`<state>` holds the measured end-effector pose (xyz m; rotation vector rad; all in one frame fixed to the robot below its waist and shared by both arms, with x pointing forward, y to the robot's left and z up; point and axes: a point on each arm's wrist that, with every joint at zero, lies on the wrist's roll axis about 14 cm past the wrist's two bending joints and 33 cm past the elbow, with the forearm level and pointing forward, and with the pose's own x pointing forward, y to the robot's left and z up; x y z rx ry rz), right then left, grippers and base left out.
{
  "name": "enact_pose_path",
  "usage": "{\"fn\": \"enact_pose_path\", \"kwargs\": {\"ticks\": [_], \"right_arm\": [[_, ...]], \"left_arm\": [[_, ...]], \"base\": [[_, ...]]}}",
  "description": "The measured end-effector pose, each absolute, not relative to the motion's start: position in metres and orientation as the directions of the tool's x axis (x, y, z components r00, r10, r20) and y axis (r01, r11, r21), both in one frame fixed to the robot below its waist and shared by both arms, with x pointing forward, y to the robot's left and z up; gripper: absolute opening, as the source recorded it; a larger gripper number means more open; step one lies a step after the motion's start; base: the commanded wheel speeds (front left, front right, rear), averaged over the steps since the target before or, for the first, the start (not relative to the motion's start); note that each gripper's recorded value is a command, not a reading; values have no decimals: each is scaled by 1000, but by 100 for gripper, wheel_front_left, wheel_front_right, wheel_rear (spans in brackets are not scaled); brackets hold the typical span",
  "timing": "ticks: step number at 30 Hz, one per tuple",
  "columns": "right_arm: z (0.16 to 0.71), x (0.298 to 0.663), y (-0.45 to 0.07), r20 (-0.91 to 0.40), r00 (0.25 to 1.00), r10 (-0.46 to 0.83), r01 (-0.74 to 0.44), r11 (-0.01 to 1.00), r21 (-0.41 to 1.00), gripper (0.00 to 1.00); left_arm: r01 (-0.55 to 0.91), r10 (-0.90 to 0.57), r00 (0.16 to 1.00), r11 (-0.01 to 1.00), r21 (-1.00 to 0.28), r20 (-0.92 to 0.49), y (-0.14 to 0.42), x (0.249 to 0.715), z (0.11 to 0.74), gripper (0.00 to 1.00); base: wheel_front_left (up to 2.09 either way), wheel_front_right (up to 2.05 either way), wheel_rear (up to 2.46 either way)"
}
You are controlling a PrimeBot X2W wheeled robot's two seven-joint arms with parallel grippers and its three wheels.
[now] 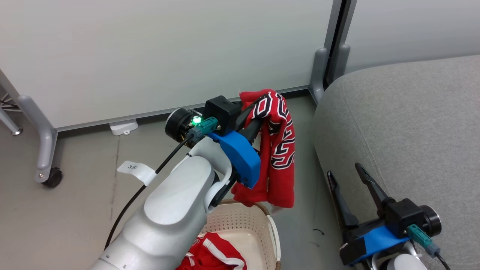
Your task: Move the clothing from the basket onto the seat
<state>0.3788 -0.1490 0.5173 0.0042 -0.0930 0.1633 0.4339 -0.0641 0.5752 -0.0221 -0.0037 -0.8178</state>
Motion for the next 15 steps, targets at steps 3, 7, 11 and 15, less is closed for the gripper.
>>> {"fn": "enact_pose_path", "kwargs": {"ticks": [3, 7, 11, 15], "right_arm": [[518, 379, -144, 93, 980, 177, -177, 984, -3, 100], [516, 379, -132, 82, 974, 213, -214, 977, 0, 100], [514, 381, -117, 62, 965, 257, -257, 966, -5, 100], [510, 388, -107, 25, 956, 291, -290, 957, -16, 100]], "left_arm": [[731, -731, 682, 682, -20, 5, -66, 433, 574, 0], [733, -734, 679, 679, -30, -5, -69, 431, 569, 0], [743, -744, 668, 668, -44, -13, -75, 429, 564, 0], [753, -754, 656, 656, -53, -22, -80, 426, 560, 0]], "base": [[0, 0, 0], [0, 0, 0], [0, 0, 0], [0, 0, 0]]}}
